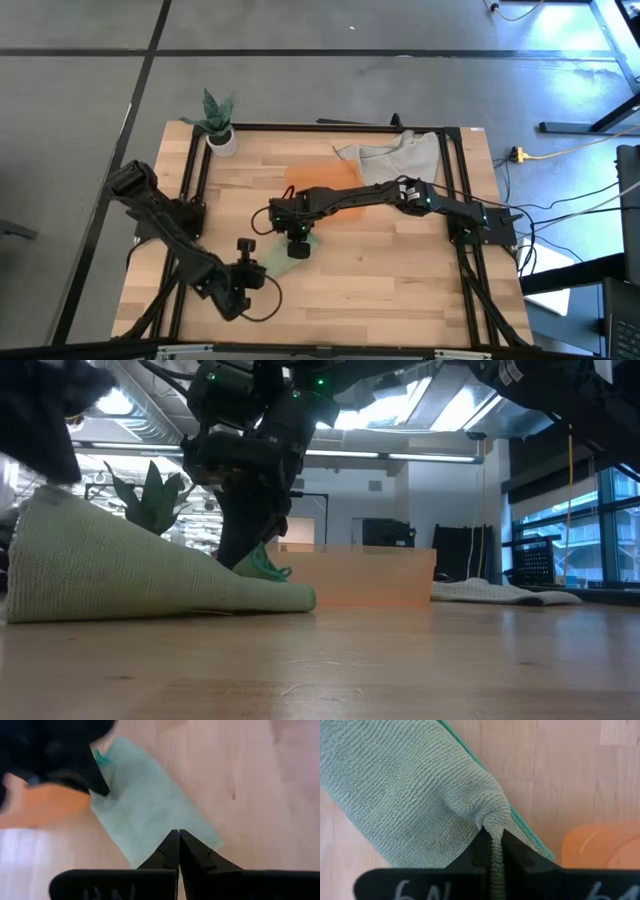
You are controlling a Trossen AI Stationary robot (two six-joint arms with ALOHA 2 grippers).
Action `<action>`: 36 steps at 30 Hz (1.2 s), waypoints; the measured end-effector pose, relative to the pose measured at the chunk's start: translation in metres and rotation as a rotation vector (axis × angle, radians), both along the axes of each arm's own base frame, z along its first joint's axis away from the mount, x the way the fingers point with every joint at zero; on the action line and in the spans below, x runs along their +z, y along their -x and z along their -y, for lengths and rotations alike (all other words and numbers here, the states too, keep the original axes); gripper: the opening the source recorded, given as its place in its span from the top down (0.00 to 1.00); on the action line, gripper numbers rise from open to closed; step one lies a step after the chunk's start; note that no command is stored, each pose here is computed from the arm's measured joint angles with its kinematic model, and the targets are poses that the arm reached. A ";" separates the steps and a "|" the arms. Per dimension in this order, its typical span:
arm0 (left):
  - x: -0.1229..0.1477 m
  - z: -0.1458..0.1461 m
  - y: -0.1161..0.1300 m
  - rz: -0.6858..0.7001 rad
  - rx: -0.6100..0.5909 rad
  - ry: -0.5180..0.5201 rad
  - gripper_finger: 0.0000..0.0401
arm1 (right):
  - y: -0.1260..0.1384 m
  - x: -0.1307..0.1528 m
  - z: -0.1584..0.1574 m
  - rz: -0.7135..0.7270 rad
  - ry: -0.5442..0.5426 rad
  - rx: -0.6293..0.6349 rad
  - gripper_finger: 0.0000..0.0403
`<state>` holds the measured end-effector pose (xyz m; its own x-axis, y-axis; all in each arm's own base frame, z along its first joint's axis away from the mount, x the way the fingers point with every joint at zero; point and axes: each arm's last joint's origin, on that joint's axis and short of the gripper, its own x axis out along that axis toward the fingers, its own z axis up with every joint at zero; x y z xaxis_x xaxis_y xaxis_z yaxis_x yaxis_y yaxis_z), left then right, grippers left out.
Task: Roll microfiber towels into tight, uniform cylinder then place into a basket
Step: Roll the green microfiber towel
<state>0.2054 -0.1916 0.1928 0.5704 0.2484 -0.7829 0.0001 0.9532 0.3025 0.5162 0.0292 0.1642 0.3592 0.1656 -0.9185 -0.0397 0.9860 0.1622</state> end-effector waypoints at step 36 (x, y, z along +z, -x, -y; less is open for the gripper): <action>-0.056 -0.034 0.007 -0.144 0.052 0.141 1.00 | -0.001 0.007 -0.004 0.047 -0.100 0.181 0.65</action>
